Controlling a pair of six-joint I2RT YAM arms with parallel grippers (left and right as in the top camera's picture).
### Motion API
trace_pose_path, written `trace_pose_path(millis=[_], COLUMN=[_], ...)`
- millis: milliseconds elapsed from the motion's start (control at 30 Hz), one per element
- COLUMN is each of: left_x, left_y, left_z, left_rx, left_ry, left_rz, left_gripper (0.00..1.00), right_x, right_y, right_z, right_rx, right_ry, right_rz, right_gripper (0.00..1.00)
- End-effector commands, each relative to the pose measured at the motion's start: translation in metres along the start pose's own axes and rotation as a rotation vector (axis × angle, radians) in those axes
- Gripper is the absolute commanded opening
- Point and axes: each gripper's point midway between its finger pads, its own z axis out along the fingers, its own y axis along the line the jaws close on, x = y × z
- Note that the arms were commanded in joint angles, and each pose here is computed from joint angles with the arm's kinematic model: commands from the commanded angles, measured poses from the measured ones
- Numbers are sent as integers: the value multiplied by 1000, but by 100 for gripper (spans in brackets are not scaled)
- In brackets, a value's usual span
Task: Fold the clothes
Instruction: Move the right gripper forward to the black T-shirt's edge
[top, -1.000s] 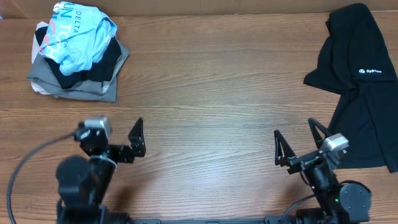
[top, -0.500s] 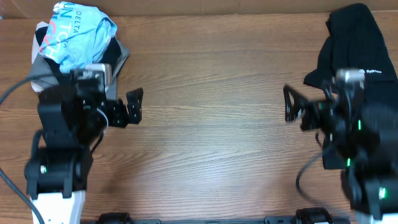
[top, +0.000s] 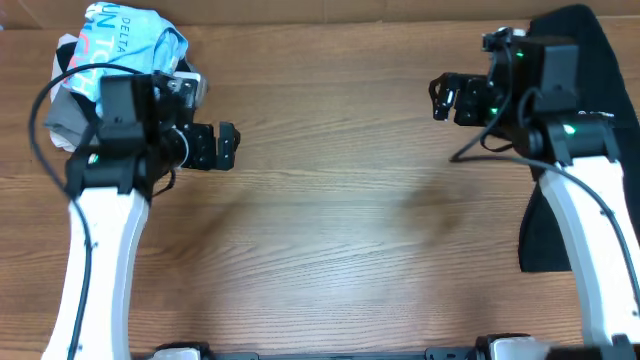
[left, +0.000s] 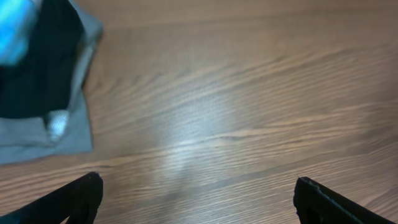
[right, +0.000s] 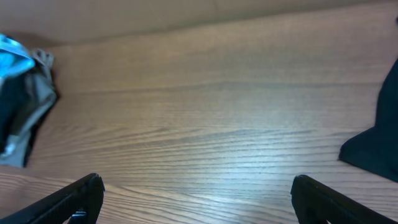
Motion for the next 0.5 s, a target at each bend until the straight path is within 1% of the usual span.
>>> trace_pose_path(millis=[0,100,233,333,467], left_x=[5,7,8,8,2], left_y=[-2,-8,-6,-3,-1], left_z=[30,53,74,83,86], left_rx=[51,127,152,151,142], left_ry=[73,106,123,124,101], left_rz=[-9,-45,-53,-53,-40], left_gripper=[100,100,100,100,100], right_x=[-14,-29,-44,-44,-32], right_y=[-11,-41,-92,-133,-172], right_z=[13,25,38,53,84], right_rx=[65,189,320,364,376], right_ry=[-28,-89,-155,-164,-132], right_rz=[-10,52,142,223,274], right_gripper=[100,100,100,99,94])
